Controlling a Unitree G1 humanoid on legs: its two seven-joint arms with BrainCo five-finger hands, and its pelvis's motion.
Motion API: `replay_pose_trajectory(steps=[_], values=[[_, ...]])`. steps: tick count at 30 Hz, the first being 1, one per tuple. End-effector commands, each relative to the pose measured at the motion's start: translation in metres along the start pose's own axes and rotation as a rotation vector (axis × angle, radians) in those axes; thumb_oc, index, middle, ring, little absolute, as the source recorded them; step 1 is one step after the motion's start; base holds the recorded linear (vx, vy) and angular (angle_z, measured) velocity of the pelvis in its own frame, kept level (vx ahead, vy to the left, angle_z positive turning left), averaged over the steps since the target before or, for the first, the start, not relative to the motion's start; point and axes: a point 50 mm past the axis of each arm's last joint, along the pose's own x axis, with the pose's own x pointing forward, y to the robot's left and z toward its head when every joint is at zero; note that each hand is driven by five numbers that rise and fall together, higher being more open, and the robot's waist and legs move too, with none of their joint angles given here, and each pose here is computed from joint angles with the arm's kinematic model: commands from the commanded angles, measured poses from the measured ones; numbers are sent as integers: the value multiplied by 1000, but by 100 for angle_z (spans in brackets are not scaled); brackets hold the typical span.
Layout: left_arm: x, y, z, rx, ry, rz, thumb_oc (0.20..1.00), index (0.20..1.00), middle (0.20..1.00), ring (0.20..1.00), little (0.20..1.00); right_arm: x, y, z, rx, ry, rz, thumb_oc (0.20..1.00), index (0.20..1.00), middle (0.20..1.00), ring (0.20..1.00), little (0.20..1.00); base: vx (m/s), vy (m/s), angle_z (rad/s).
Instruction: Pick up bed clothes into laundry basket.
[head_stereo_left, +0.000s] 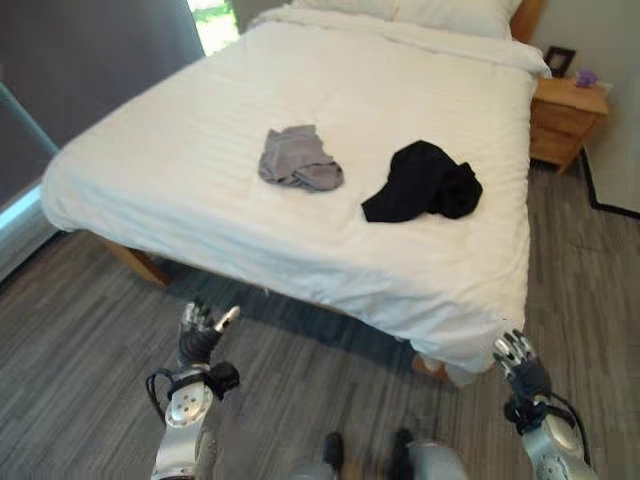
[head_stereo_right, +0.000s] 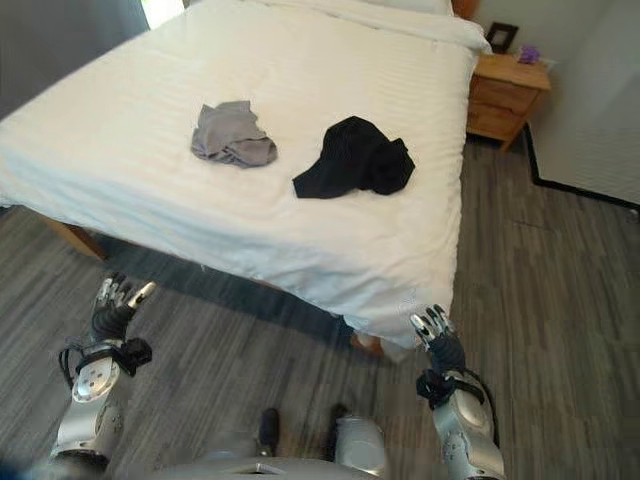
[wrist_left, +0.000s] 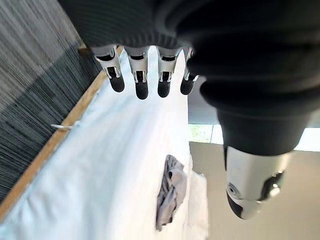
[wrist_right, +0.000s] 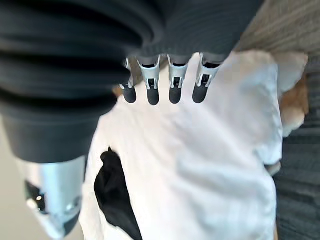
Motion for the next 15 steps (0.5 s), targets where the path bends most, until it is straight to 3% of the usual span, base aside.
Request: replay_pose_trajectory(steps=[1,7,12,15], values=[[0,8,24,-58,-130,2,1000,1000,1000,1000,1000,16,8,38,11,-169,48,1000,1000,1000,1000,1000,121,-167,24],[6,3,31,-52,-149,-16,1000,1000,1000,1000,1000,20,4,58,34,-239,24,1000,1000,1000,1000,1000,94,34,26],[9,2,33,-89,-168,19,1000,1000,1000,1000,1000,22,-3,71,-60,-258,12,1000,1000,1000,1000,1000,201,311,22],[8,7,33,-107,-170,41,1000,1000,1000,1000,1000,26,-1,75,-64,-267,18,1000,1000,1000,1000,1000,217,259,-48]])
